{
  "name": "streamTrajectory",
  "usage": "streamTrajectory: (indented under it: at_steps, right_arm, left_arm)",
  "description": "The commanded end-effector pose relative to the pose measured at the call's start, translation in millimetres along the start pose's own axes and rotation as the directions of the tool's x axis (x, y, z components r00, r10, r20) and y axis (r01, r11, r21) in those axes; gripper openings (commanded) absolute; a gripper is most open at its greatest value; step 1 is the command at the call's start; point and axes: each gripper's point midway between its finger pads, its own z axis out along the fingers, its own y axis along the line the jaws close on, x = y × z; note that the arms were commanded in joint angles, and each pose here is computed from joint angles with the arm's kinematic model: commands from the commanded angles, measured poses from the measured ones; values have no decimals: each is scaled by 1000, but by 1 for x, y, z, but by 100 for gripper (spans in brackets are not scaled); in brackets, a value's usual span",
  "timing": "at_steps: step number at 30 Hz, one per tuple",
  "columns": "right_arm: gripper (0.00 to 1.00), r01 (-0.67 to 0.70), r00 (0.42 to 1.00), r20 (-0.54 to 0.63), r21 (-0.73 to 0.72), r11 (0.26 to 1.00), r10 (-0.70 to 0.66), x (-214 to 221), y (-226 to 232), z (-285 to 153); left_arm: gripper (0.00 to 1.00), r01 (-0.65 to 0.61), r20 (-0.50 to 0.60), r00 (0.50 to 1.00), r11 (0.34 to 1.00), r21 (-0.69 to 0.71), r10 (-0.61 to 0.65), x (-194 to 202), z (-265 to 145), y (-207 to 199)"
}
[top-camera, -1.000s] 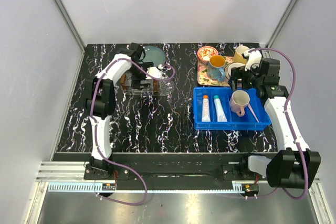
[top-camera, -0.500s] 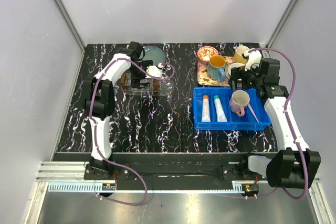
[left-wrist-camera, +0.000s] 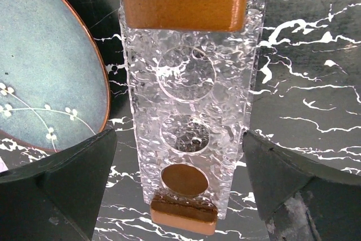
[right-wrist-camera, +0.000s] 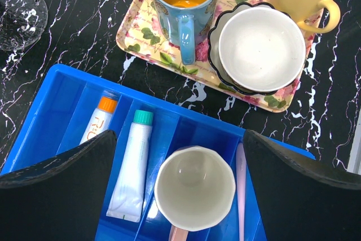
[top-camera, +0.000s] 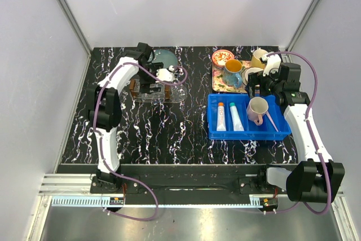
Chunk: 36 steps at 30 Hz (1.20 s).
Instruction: Prepare toiletry sets of a toothbrush and toothpaste on the tray
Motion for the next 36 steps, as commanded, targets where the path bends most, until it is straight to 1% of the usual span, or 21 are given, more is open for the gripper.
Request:
streamTrajectory:
  at_steps: [1, 7, 12, 15, 16, 21, 22, 24, 25, 27, 28, 29, 30, 31, 32, 33, 36]
  right_arm:
    - [100, 25, 999, 25, 3, 1000, -25, -10, 0, -3]
    - [100, 26, 999, 26, 2, 1000, -26, -11, 0, -3]
    - [100, 27, 999, 32, 14, 1000, -28, -13, -2, -5]
    - [100, 32, 999, 38, 49, 998, -34, -17, -7, -9]
    - [100, 34, 999, 40, 59, 998, -37, -18, -9, -10]
    - [100, 17, 999, 45, 139, 990, -24, -27, -22, -18]
    - [100, 14, 999, 34, 144, 989, -19, -26, -24, -16]
    - [100, 6, 1000, 20, 156, 988, -10, -27, -26, -18]
    - [99, 4, 1000, 12, 158, 987, -6, -27, -27, -17]
    - [100, -11, 1000, 6, 171, 985, 11, -29, -29, -17]
    - [98, -21, 1000, -9, 176, 984, 23, -27, -31, -14]
    - [97, -32, 999, -25, 192, 981, 37, -27, -34, -16]
    - [96, -34, 998, -41, 199, 979, 43, -25, -35, -15]
    - [95, -35, 997, -67, 205, 978, 49, -20, -37, -13]
    - [94, -36, 994, -96, 228, 973, 60, -13, -41, -14]
    - [93, -37, 992, -112, 235, 971, 65, -10, -42, -14]
    - [91, -33, 982, -174, 245, 969, 77, 7, -41, -17]
  left_arm:
    - [99, -18, 13, 1000, 998, -53, 19, -11, -28, 3]
    - [99, -19, 56, 998, 997, -73, 24, -24, -44, -1]
    - [99, 16, 129, 992, 995, -102, -2, -41, -64, -5]
    - [98, 102, 184, 980, 984, -149, -74, -53, -82, -2]
    - [98, 151, 206, 972, 973, -177, -113, -57, -87, 3]
    - [97, 253, 262, 947, 937, -242, -188, -63, -108, -3]
    - [97, 292, 275, 935, 925, -243, -223, -63, -108, -6]
    - [97, 325, 300, 922, 909, -262, -243, -67, -119, -8]
    - [97, 367, 316, 906, 896, -251, -282, -67, -118, -12]
    - [97, 405, 343, 887, 876, -261, -308, -70, -127, -16]
    - [97, 450, 357, 866, 857, -253, -350, -69, -126, -19]
    - [97, 469, 367, 856, 846, -254, -364, -69, -129, -21]
    - [97, 486, 384, 846, 832, -267, -370, -72, -137, -23]
    - [97, 524, 395, 825, 809, -266, -404, -70, -136, -26]
    - [97, 540, 401, 816, 796, -273, -416, -69, -138, -28]
    - [98, 569, 423, 796, 773, -279, -433, -70, -140, -26]
    - [98, 595, 447, 779, 743, -305, -440, -65, -142, -36]
